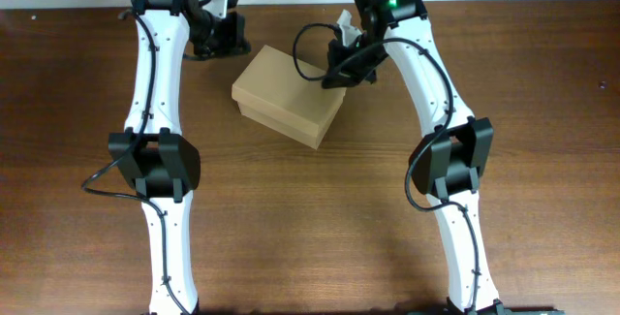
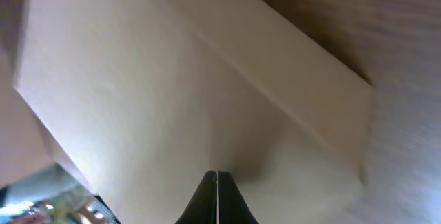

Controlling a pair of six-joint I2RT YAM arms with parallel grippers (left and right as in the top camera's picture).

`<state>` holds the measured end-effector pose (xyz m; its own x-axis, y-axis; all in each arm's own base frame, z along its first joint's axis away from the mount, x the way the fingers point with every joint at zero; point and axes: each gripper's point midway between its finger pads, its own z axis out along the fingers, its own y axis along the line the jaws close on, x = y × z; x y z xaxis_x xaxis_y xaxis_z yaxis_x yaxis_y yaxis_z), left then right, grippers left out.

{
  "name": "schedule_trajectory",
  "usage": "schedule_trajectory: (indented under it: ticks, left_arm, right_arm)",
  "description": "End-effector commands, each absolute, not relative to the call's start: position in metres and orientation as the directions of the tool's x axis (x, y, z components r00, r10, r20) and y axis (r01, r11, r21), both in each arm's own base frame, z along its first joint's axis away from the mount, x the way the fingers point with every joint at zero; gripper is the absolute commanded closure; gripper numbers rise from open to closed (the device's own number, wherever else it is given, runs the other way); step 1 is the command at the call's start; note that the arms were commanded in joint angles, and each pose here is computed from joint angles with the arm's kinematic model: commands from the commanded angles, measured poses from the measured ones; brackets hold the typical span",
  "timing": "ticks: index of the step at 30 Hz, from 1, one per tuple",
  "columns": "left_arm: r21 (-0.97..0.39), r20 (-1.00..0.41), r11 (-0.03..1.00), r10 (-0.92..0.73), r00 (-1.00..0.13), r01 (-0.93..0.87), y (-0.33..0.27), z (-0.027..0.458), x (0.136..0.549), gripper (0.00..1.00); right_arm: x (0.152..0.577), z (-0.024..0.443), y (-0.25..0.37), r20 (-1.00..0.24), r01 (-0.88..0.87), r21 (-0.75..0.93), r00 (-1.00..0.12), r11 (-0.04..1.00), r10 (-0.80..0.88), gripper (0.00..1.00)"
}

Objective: Pack container
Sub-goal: 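Press the lid down onto the box with both grippers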

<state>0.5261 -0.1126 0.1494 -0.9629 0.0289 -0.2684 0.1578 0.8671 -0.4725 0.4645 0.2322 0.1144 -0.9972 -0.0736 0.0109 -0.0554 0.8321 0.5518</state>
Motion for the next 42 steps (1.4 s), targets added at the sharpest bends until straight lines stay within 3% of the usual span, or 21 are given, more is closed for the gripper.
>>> schedule_trajectory:
  ticks: [1, 21, 32, 42]
  left_arm:
    - [-0.421, -0.304, 0.881, 0.085, -0.949, 0.214, -0.112, 0.165, 0.519, 0.98]
    - [-0.182, -0.164, 0.961, 0.181, -0.970, 0.210, -0.100, 0.134, 0.491, 0.98]
    - [-0.205, 0.016, 0.963, 0.182, -0.983, 0.175, -0.099, 0.067, 0.466, 0.98]
    - [-0.271, -0.057, 0.946, 0.170, -0.984, 0.179, -0.113, 0.078, 0.480, 0.98]
  right_arm:
    - [0.461, 0.145, 0.221, -0.086, -0.150, 0.481, -0.989, 0.864, -0.124, 0.96]
    - [0.441, 0.135, 0.223, -0.071, -0.217, 0.313, -0.976, 0.925, -0.205, 0.96]
    - [0.441, 0.123, 0.219, -0.044, -0.203, 0.279, -0.979, 0.939, -0.198, 0.96]
    - [0.440, 0.117, 0.218, -0.031, -0.199, 0.278, -0.980, 0.940, -0.198, 0.96]
